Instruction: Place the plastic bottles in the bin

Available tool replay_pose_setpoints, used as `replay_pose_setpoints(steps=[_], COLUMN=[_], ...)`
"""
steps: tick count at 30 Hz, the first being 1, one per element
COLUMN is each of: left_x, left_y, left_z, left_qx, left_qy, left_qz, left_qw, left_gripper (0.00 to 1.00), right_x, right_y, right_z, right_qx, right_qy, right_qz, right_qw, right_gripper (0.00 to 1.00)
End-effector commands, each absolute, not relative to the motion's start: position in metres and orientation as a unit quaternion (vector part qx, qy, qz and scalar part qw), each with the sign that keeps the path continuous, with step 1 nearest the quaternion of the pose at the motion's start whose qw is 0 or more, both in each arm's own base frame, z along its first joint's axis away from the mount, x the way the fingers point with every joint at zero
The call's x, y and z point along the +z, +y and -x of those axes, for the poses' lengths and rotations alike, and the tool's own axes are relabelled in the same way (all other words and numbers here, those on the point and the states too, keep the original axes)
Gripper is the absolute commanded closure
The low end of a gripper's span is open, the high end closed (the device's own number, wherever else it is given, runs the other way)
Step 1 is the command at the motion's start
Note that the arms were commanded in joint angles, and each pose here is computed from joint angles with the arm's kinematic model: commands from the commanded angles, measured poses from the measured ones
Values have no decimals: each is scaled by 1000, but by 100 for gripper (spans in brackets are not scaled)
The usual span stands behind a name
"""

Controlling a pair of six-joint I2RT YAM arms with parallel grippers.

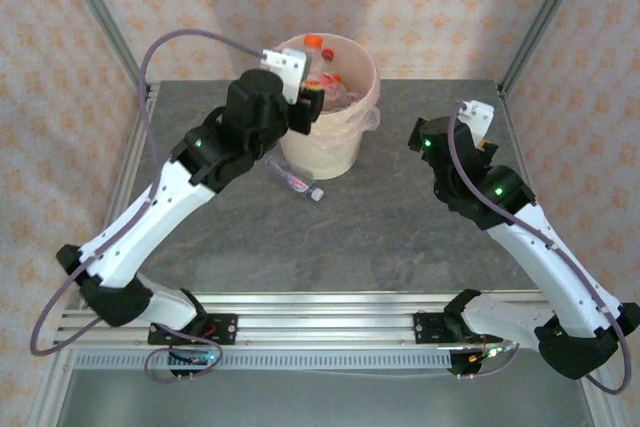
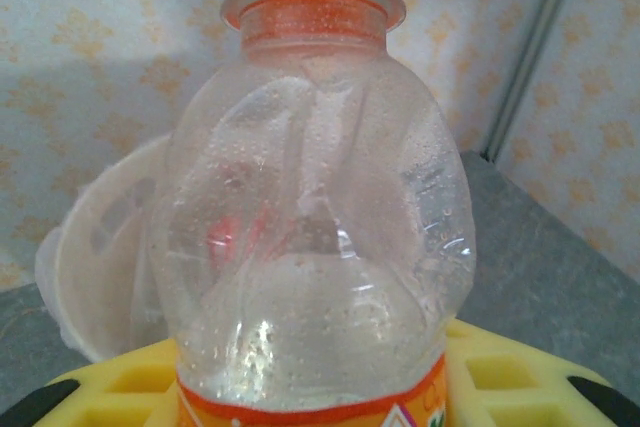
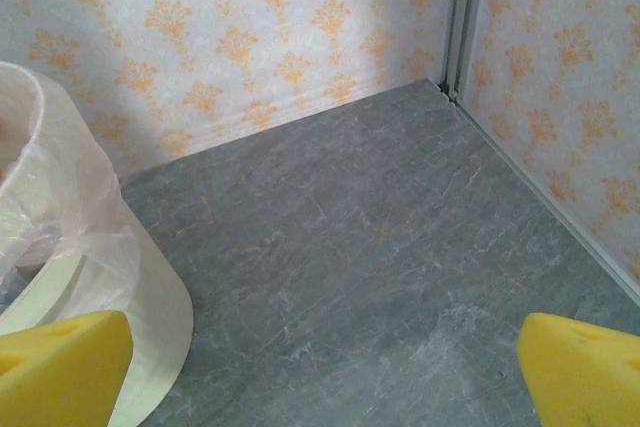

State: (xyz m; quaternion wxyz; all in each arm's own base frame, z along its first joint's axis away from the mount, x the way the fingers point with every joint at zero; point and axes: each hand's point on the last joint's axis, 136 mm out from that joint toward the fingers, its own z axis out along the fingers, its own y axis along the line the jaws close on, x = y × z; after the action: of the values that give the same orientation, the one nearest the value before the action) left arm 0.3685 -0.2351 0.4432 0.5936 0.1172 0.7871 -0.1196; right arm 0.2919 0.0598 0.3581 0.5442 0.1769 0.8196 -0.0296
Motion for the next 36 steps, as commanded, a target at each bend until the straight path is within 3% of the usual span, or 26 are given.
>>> replay_pose_setpoints(steps=[1, 19, 36], left_x=[446, 413, 366], left_y=[-230, -217, -221], left_z=[-391, -518, -542], left_qx=[-120, -70, -50], left_qy=[797, 821, 847], left_qz=[-97, -76, -125], left_qw=[585, 561, 514], left_gripper=[65, 65, 52], right_x=[351, 312, 300], right_y=[57, 69, 72], right_z=[-290, -293, -292], right_qx=[-29, -31, -24], right_qy=[821, 853, 859], right_qz=[-184, -169, -172], right_qw=[540, 493, 481], right_gripper=[1, 1, 1])
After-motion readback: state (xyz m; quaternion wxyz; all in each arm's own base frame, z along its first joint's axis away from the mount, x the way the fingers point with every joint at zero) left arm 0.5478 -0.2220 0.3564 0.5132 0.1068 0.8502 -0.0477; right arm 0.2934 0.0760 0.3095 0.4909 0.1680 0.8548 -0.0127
